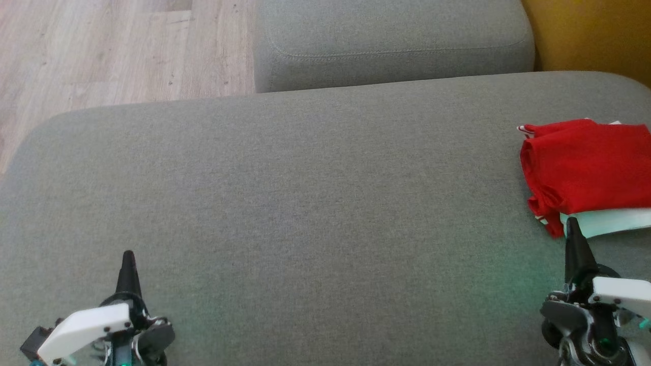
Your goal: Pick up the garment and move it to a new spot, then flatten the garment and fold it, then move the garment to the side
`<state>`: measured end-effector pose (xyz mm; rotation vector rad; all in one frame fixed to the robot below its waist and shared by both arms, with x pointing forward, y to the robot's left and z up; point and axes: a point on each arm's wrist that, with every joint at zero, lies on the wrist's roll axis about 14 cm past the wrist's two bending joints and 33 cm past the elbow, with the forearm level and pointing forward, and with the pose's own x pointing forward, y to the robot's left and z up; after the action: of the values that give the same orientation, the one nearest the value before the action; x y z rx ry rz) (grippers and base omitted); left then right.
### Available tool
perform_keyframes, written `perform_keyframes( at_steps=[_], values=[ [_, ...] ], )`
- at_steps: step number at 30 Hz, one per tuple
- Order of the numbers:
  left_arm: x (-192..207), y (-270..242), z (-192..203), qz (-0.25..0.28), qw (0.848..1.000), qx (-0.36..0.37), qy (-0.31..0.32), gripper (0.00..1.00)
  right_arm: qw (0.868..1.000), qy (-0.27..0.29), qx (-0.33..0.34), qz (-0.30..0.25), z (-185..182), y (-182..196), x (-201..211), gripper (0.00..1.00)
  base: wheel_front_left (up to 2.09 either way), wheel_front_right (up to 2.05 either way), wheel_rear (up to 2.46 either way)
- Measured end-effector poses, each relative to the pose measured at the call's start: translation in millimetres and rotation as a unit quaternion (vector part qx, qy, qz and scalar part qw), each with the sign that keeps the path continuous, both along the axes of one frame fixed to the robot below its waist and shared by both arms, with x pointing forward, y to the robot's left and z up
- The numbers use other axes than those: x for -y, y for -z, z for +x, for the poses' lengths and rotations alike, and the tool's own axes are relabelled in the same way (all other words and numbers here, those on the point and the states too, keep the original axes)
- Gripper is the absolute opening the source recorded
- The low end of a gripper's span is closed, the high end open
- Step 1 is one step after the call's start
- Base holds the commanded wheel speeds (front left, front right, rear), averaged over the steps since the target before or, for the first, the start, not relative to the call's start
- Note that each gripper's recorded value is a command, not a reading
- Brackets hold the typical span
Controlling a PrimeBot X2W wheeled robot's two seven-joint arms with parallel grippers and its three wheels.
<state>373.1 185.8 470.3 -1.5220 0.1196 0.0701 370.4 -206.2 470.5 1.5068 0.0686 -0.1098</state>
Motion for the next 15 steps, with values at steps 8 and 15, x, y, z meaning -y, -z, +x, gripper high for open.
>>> perform_keyframes(
  at_steps=[8, 15],
  values=[
    [-2.1, -3.9, 0.5, -0.024, 1.000, 0.009, -0.004, 0.00, 0.999, 0.004, 0.009, 0.033, 1.1, -3.7, 1.4, 0.00, 0.00, 0.00, 0.00],
    [-2.4, -3.9, 0.5, -0.024, 1.000, 0.009, -0.004, 0.00, 0.999, 0.004, 0.009, 0.033, 1.2, -4.0, 1.5, 0.00, 0.00, 0.00, 0.00]
  ],
)
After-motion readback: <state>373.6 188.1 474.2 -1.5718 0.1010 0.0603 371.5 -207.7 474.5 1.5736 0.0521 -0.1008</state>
